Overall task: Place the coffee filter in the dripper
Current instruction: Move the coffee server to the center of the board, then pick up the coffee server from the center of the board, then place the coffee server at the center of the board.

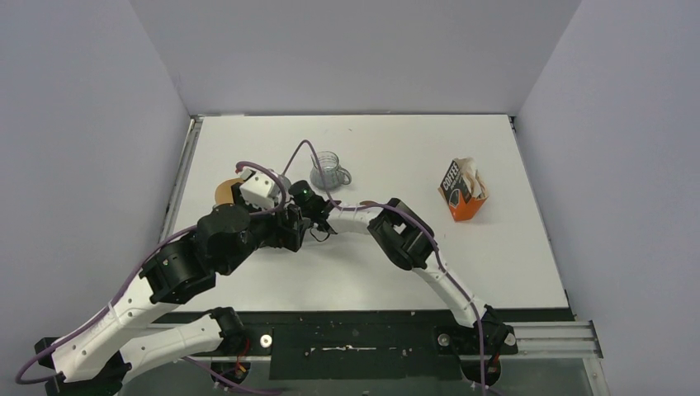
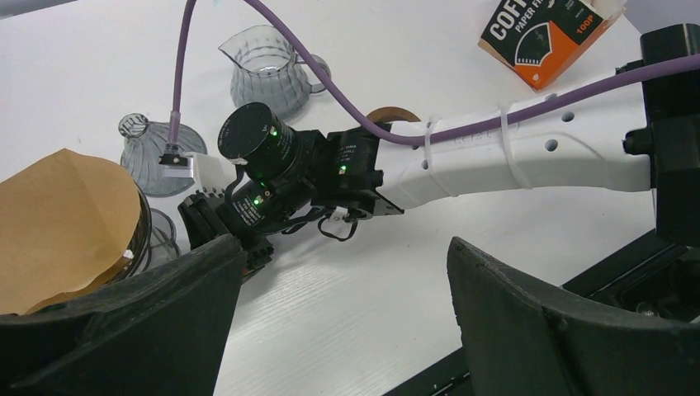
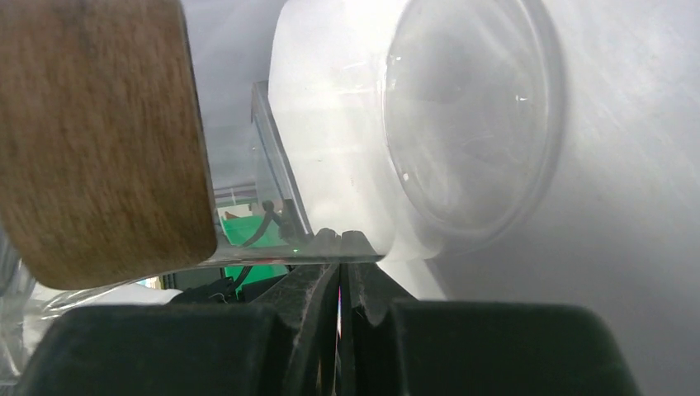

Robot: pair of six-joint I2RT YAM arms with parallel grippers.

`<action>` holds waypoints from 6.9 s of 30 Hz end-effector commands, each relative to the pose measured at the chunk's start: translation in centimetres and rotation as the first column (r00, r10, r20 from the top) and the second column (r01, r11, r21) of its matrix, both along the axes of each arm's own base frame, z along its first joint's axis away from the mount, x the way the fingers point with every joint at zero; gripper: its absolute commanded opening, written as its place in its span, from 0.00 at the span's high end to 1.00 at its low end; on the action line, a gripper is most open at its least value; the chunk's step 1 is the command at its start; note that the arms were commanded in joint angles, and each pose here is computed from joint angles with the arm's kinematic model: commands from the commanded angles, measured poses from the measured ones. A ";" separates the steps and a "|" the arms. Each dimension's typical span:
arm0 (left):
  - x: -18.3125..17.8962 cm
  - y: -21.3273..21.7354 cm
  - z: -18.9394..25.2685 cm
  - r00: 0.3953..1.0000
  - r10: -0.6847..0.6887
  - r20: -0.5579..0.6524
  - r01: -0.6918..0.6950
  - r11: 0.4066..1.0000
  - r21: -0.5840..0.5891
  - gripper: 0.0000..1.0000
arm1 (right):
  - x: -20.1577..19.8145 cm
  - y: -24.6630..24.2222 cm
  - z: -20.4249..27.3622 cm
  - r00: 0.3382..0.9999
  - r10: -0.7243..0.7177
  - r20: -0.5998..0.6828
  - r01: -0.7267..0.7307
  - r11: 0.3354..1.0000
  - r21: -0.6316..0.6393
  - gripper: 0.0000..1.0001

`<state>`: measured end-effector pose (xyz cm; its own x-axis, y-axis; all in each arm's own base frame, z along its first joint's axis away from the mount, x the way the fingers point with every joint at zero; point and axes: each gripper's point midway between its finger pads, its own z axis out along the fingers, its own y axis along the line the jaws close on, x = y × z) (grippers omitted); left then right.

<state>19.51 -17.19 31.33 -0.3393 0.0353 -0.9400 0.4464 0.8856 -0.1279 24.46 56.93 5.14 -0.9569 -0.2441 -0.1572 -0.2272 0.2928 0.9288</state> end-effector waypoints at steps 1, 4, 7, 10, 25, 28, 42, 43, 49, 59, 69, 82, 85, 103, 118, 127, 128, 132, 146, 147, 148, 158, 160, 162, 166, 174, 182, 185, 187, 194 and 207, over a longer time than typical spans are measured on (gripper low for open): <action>-0.3 0.4 2.7 0.999 0.001 0.037 0.001 0.998 -0.067 0.10 | 0.4 0.8 2.9 0.999 -0.018 0.052 0.015 0.998 0.061 1.00; -0.3 0.4 2.8 0.999 0.003 0.042 0.000 0.998 -0.069 0.10 | 0.3 0.1 3.3 0.997 -0.025 0.067 0.022 0.998 0.054 1.00; -0.2 0.3 2.8 0.999 0.004 0.044 -0.001 0.997 -0.071 0.10 | 0.2 -0.9 3.8 0.995 -0.042 0.088 0.039 0.998 0.045 1.00; -0.1 0.2 2.8 0.999 0.002 0.047 0.002 0.998 -0.069 0.10 | 0.3 -2.3 4.5 0.993 -0.061 0.100 0.057 0.997 0.042 1.00; 0.4 -0.1 3.4 0.998 0.009 0.065 -0.004 0.997 -0.073 0.10 | 3.6 -9.3 9.1 0.946 -0.173 0.275 0.184 0.983 -0.017 0.91; 0.4 0.0 3.6 0.998 0.012 0.068 -0.007 0.997 -0.075 0.10 | 5.7 -10.7 10.8 0.909 -0.213 0.358 0.241 0.970 -0.035 0.88; 0.5 0.6 4.0 0.996 0.038 0.078 -0.032 0.996 -0.078 0.10 | 15.4 -17.4 17.5 0.653 -0.290 0.699 0.502 0.858 -0.113 0.68; 0.5 0.6 4.0 0.996 0.038 0.078 -0.032 0.997 -0.076 0.10 | 16.1 -17.8 17.7 0.630 -0.291 0.720 0.524 0.843 -0.118 0.66; 0.6 0.7 4.0 0.996 0.046 0.080 -0.040 0.997 -0.073 0.09 | 19.4 -20.2 18.5 0.507 -0.270 0.818 0.636 0.758 -0.144 0.64; 0.7 0.7 3.7 0.996 0.051 0.078 -0.045 0.996 -0.075 0.10 | 23.4 -21.8 15.8 0.470 -0.208 0.858 0.692 0.690 -0.212 0.59; 0.9 0.6 3.4 0.996 0.058 0.074 -0.053 0.997 -0.064 0.09 | 25.8 -21.6 11.7 0.530 -0.189 0.826 0.675 0.684 -0.277 0.59; 1.1 0.5 3.2 0.996 0.063 0.070 -0.059 0.997 -0.057 0.09 | 26.7 -21.0 8.0 0.582 -0.170 0.795 0.649 0.686 -0.328 0.61; 1.0 0.5 3.2 0.996 0.062 0.069 -0.058 0.997 -0.057 0.09 | 26.9 -20.9 7.5 0.587 -0.176 0.790 0.651 0.682 -0.332 0.64; 0.8 0.8 3.2 0.996 0.064 0.070 -0.060 0.996 -0.068 0.09 | 26.9 -20.8 6.5 0.602 -0.169 0.781 0.651 0.671 -0.356 0.87; 0.7 0.4 3.7 0.996 0.047 0.071 -0.041 0.996 -0.084 0.09 | 25.8 -21.3 10.3 0.563 -0.163 0.810 0.662 0.677 -0.323 1.00; 0.7 -0.3 3.7 0.997 0.026 0.066 -0.020 0.995 -0.099 0.09 | 23.8 -22.2 14.0 0.532 -0.151 0.833 0.661 0.689 -0.297 1.00; 0.7 -0.4 3.7 0.997 0.025 0.067 -0.018 0.995 -0.099 0.09 | 23.4 -22.4 14.5 0.529 -0.150 0.835 0.660 0.691 -0.294 1.00; 0.9 -0.7 3.6 0.998 0.023 0.065 -0.016 0.995 -0.098 0.09 | 21.5 -22.8 15.8 0.520 -0.141 0.842 0.654 0.700 -0.287 1.00; 0.5 -1.0 3.9 0.999 0.006 0.052 0.001 0.992 -0.129 0.09 | 12.7 -25.3 19.6 0.434 -0.093 0.896 0.673 0.695 -0.253 1.00; 0.5 -1.0 3.9 0.999 0.008 0.053 -0.001 0.991 -0.132 0.09 | 12.1 -25.5 19.6 0.430 -0.090 0.898 0.674 0.693 -0.254 1.00; 0.5 -1.0 3.9 0.999 0.010 0.052 -0.003 0.991 -0.133 0.09 | 11.5 -25.8 19.6 0.428 -0.087 0.900 0.676 0.692 -0.254 1.00; 0.6 -1.3 4.2 0.999 0.006 0.051 0.002 0.990 -0.144 0.09 | 6.5 -29.2 18.1 0.416 -0.098 0.904 0.705 0.663 -0.252 1.00; 0.6 -1.3 4.1 0.999 0.007 0.051 0.000 0.989 -0.145 0.09 | 5.7 -30.0 17.3 0.406 -0.092 0.909 0.718 0.648 -0.255 1.00; 0.6 -1.4 4.0 0.999 0.006 0.050 0.001 0.989 -0.147 0.09 | 4.9 -30.7 16.4 0.397 -0.081 0.914 0.727 0.636 -0.259 1.00; 0.8 -1.6 3.9 0.999 0.004 0.046 0.003 0.989 -0.145 0.09 | 3.5 -32.0 14.2 0.411 -0.079 0.908 0.732 0.622 -0.277 1.00; 0.9 -2.0 3.7 0.999 0.003 0.043 0.003 0.990 -0.143 0.09 | 1.1 -32.4 11.4 0.439 -0.118 0.890 0.731 0.623 -0.278 1.00; 1.0 -2.1 3.6 0.999 0.000 0.040 0.006 0.990 -0.142 0.09 | -0.3 -32.7 8.4 0.462 -0.143 0.875 0.737 0.610 -0.290 1.00; 1.1 -2.2 3.5 0.999 -0.001 0.036 0.006 0.990 -0.138 0.09 | -0.8 -32.8 7.4 0.475 -0.147 0.868 0.735 0.609 -0.299 1.00; 1.0 -2.2 3.6 0.999 -0.002 0.038 0.007 0.990 -0.141 0.09 | -1.0 -32.9 6.9 0.479 -0.155 0.864 0.736 0.608 -0.299 1.00; 1.1 -2.3 3.7 0.999 -0.004 0.038 0.009 0.990 -0.139 0.09 | -1.6 -33.0 5.7 0.490 -0.174 0.854 0.740 0.600 -0.302 1.00; 1.2 -2.6 3.5 0.999 -0.009 0.038 0.014 0.991 -0.132 0.09 | -1.8 -33.4 5.7 0.478 -0.169 0.862 0.754 0.582 -0.304 0.85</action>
